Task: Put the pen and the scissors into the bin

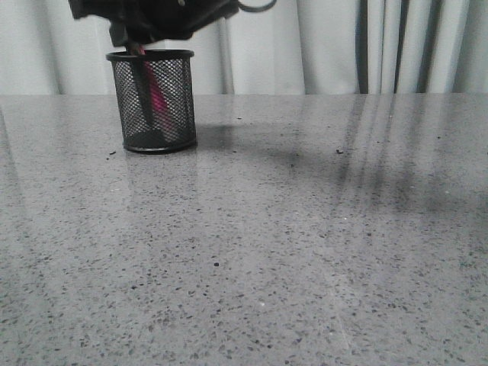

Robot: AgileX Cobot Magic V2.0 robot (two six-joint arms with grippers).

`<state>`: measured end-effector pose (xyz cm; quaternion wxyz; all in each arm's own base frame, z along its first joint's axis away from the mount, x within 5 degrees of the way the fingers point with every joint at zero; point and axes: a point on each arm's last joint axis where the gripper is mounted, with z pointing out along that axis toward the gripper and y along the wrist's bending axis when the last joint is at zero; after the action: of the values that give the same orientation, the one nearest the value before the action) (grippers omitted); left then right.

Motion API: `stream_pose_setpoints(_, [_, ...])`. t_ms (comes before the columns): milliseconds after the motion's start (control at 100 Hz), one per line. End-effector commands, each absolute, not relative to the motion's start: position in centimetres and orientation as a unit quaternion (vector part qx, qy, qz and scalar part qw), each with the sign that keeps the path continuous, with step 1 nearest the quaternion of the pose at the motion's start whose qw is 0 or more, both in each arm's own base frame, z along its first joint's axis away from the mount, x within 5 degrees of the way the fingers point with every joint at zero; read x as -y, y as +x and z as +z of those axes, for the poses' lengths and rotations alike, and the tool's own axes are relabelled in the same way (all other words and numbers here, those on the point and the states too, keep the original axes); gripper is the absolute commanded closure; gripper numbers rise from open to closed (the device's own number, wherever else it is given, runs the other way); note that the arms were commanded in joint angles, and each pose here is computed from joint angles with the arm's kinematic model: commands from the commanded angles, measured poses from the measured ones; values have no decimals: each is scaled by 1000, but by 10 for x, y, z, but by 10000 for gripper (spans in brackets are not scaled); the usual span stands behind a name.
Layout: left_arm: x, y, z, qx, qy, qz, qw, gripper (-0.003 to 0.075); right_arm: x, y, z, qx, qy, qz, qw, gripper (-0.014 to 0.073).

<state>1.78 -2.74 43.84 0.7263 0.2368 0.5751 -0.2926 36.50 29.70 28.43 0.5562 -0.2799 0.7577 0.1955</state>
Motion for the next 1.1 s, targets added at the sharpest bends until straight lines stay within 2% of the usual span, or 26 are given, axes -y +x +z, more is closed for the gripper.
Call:
stream_pose_setpoints(0, [25, 16, 449, -555, 227, -301, 742, 386, -292, 360, 320, -723, -278, 211, 597, 663])
stream_pose_setpoints(80, [26, 16, 449, -556, 228, -301, 741, 386, -291, 360, 319, -726, -277, 208, 594, 658])
stream_pose_setpoints(150, [26, 16, 449, -557, 229, -300, 739, 386, -291, 359, 321, -726, -274, 210, 595, 611])
stream_pose_setpoints(220, [26, 16, 448, -560, 231, -299, 737, 387, -289, 358, 326, -727, -260, 221, 595, 497])
stream_pose_setpoints(280, [26, 16, 447, -563, 234, -298, 734, 400, -287, 356, 332, -726, -250, 229, 598, 352])
stream_pose_setpoints(330, [27, 16, 446, -568, 238, -296, 730, 438, -285, 353, 340, -724, -242, 235, 601, 222])
stream_pose_setpoints(370, [27, 17, 444, -572, 243, -291, 727, 505, -283, 351, 346, -721, -240, 236, 605, 144])
stream_pose_setpoints(400, [27, 17, 443, -576, 246, -289, 724, 541, -280, 348, 351, -721, -237, 235, 607, 113])
stream_pose_setpoints(460, [27, 17, 441, -585, 256, -274, 719, 675, -272, 341, 365, -726, -227, 227, 607, 71])
stream_pose_setpoints(490, [27, 17, 438, -592, 261, -265, 715, 740, -267, 337, 373, -730, -222, 224, 607, 78])
stream_pose_setpoints(540, [24, 17, 435, -601, 265, -247, 712, 739, -258, 327, 389, -735, -214, 214, 607, 116])
stream_pose_setpoints(570, [20, 16, 432, -610, 259, -236, 710, 739, -252, 317, 401, -739, -210, 207, 606, 176])
stream_pose_setpoints(620, [13, 16, 426, -625, 244, -211, 711, 739, -241, 300, 417, -740, -219, 185, 608, 314])
stream_pose_setpoints(710, [-2, 13, 410, -654, 203, -177, 707, 739, -220, 258, 441, -720, -271, 139, 623, 665])
stream_pose_setpoints(750, [-9, 10, 403, -664, 188, -161, 705, 739, -210, 236, 450, -704, -290, 137, 634, 660])
stream_pose_setpoints(840, [-22, 3, 383, -684, 173, -136, 696, 739, -181, 189, 447, -696, -315, 138, 630, 664])
stream_pose_setpoints(980, [-30, -6, 357, -702, 169, -134, 678, 739, -129, 131, 405, -720, -329, 140, 595, 664])
stream_pose_setpoints(1090, [-31, -6, 343, -711, 170, -127, 670, 739, -83, 93, 369, -726, -313, 156, 592, 664])
